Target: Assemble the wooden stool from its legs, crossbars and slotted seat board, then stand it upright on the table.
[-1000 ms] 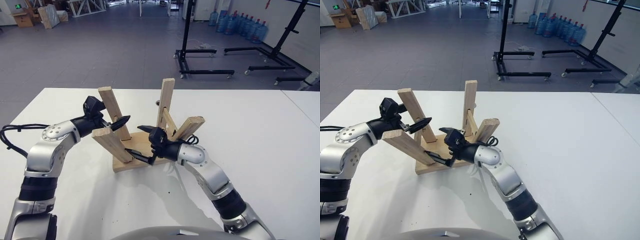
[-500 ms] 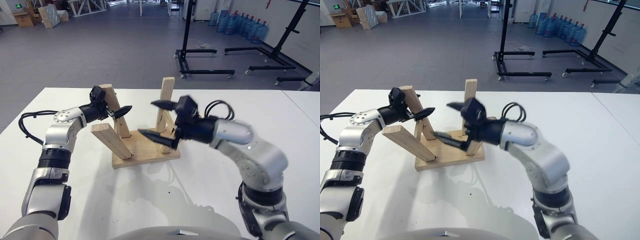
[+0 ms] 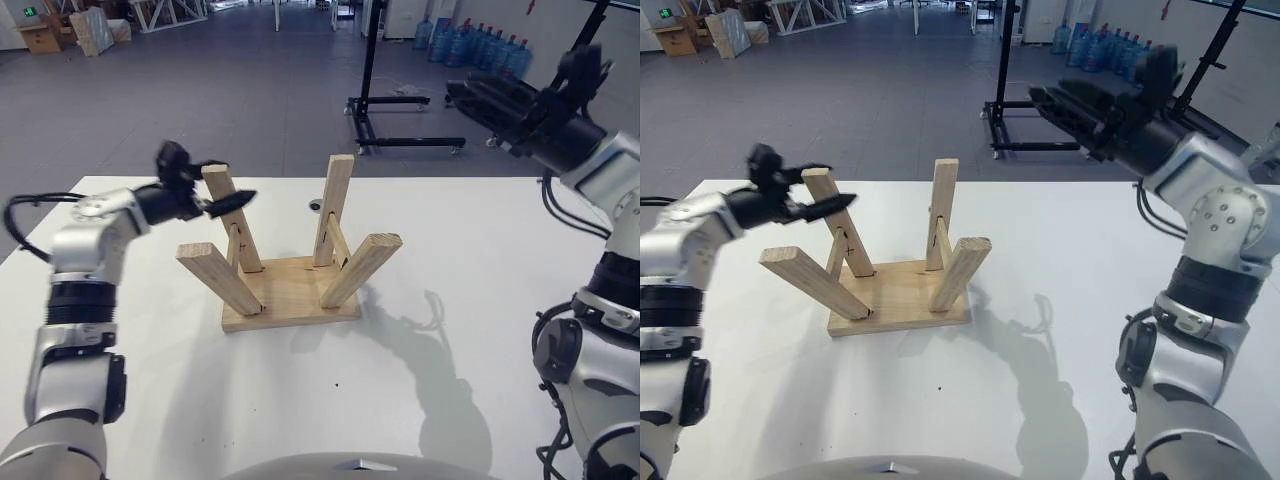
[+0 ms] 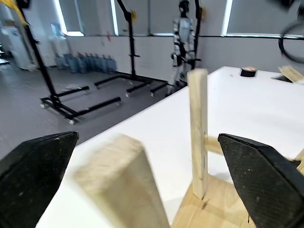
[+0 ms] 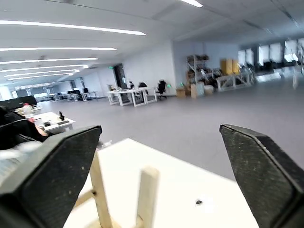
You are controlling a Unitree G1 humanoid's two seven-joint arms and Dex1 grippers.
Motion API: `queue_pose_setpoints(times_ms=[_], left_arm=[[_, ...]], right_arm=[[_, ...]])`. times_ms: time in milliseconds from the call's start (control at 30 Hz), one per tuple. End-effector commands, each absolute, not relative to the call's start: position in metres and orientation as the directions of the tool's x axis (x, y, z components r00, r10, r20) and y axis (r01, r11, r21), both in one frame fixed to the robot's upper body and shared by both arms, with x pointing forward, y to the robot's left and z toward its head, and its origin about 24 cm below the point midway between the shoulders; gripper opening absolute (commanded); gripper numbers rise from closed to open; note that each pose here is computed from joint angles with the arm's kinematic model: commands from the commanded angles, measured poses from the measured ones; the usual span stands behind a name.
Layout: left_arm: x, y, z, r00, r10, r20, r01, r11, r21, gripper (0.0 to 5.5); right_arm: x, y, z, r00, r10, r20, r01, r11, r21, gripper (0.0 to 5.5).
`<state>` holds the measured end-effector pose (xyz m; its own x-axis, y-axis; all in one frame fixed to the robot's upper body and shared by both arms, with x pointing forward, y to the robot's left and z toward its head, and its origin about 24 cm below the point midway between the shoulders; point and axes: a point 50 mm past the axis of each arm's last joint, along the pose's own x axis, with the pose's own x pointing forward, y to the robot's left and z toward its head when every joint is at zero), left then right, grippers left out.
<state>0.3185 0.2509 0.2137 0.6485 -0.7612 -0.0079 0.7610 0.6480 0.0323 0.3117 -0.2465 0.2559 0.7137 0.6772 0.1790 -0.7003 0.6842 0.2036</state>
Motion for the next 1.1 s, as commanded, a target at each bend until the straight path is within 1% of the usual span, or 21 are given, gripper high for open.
queue_pose_setpoints(times_ms=[33,67,100,133,200,267,333,367,467,500,533,633,767,867,967,1000,1100], left_arm=[[0.261,0.302,0.225,0.671,-0.741,-0.021,0.741,0.671,0.007,5.40],[0.240,0.319,0.218,0.677,-0.732,-0.069,0.732,0.680,-0.040,5.40],[0.222,0.328,0.213,0.664,-0.741,-0.102,0.736,0.671,-0.089,5.40],[0.206,0.331,0.205,0.633,-0.762,-0.140,0.747,0.648,-0.148,5.40],[0.181,0.323,0.190,0.522,-0.828,-0.205,0.793,0.560,-0.242,5.40],[0.172,0.313,0.177,0.456,-0.863,-0.219,0.814,0.504,-0.289,5.40],[0.172,0.304,0.172,0.441,-0.874,-0.205,0.824,0.485,-0.293,5.40],[0.178,0.298,0.167,0.442,-0.875,-0.196,0.832,0.482,-0.275,5.40],[0.200,0.285,0.158,0.508,-0.842,-0.182,0.813,0.538,-0.221,5.40],[0.203,0.282,0.157,0.507,-0.844,-0.178,0.819,0.535,-0.207,5.40],[0.205,0.274,0.157,0.483,-0.860,-0.164,0.836,0.509,-0.207,5.40],[0.215,0.256,0.158,0.473,-0.871,-0.131,0.852,0.490,-0.183,5.40],[0.219,0.237,0.159,0.425,-0.900,-0.097,0.883,0.435,-0.173,5.40],[0.223,0.229,0.158,0.408,-0.911,-0.068,0.893,0.413,-0.176,5.40],[0.225,0.222,0.153,0.388,-0.920,-0.060,0.904,0.392,-0.170,5.40],[0.225,0.221,0.151,0.396,-0.917,-0.056,0.901,0.400,-0.167,5.21],[0.225,0.219,0.148,0.388,-0.921,-0.046,0.906,0.390,-0.163,4.86]], right_arm=[[0.298,-0.288,0.200,0.683,0.726,-0.072,-0.710,0.684,0.166,5.15],[0.288,-0.308,0.186,0.663,0.734,-0.150,-0.713,0.679,0.172,5.28],[0.276,-0.325,0.177,0.633,0.748,-0.202,-0.724,0.664,0.190,5.35],[0.264,-0.337,0.169,0.594,0.765,-0.247,-0.736,0.641,0.217,5.35],[0.246,-0.339,0.162,0.491,0.829,-0.269,-0.788,0.554,0.269,5.35],[0.243,-0.327,0.157,0.418,0.878,-0.234,-0.828,0.474,0.300,5.35],[0.246,-0.313,0.153,0.379,0.904,-0.200,-0.851,0.425,0.308,5.35],[0.252,-0.300,0.150,0.371,0.913,-0.173,-0.862,0.407,0.301,5.35],[0.268,-0.263,0.144,0.358,0.927,-0.111,-0.886,0.375,0.274,5.35],[0.269,-0.255,0.142,0.344,0.933,-0.104,-0.893,0.359,0.271,5.35],[0.270,-0.242,0.139,0.317,0.944,-0.096,-0.905,0.331,0.266,5.35],[0.268,-0.214,0.136,0.256,0.965,-0.058,-0.931,0.262,0.255,5.35],[0.262,-0.189,0.133,0.170,0.985,-0.029,-0.950,0.171,0.262,5.35],[0.263,-0.178,0.133,0.157,0.988,0.003,-0.960,0.152,0.237,5.35],[0.267,-0.170,0.134,0.172,0.985,0.026,-0.967,0.164,0.195,5.35],[0.269,-0.167,0.133,0.177,0.984,0.025,-0.967,0.169,0.190,5.17],[0.273,-0.161,0.126,0.184,0.983,0.016,-0.962,0.177,0.206,4.77]])
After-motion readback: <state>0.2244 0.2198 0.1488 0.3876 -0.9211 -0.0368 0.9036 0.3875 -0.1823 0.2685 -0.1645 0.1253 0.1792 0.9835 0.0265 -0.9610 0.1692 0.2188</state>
